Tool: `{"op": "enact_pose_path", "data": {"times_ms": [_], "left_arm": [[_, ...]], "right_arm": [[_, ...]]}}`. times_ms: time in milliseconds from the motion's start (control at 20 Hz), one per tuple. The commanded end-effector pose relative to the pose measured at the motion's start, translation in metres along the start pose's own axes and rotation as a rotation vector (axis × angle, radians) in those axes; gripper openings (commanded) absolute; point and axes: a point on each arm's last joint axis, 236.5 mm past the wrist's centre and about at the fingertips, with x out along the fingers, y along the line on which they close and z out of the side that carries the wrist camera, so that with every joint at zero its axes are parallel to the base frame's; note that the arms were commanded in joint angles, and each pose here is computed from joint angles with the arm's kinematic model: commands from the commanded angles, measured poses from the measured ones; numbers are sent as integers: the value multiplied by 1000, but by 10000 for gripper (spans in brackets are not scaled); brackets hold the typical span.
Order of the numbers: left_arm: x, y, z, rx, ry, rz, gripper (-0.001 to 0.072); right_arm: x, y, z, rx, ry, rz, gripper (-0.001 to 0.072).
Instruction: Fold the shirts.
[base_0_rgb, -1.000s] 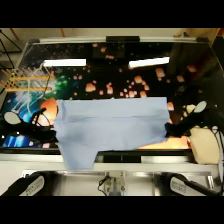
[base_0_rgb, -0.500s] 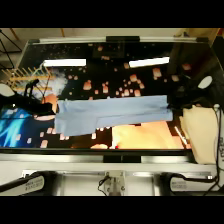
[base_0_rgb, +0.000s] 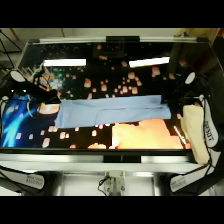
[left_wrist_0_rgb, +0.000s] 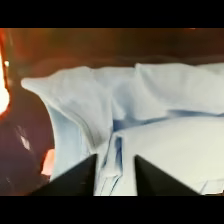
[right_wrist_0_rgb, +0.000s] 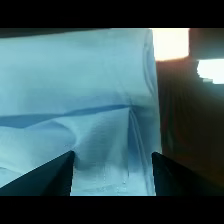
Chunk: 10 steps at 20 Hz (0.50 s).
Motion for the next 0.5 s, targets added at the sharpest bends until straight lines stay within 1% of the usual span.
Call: {"op": "enact_pose_path", "data": {"times_ms": [0,50,250,450], "left_arm": [[15,-3,-13,-48,97,-45,359],[12,-4,-12,-44,90,-44,358],[-9,-19,-7,-21,35,-59,357],[-29,-44,-2,24,-25,-89,356]], "right_arm": [[0,-5,-3,2,30,-4,636],[-4,-7,-1,17,24,11,673],[2,-21,1,118,18,88,673],[21,-17,-4,147,62,129,672]]}}
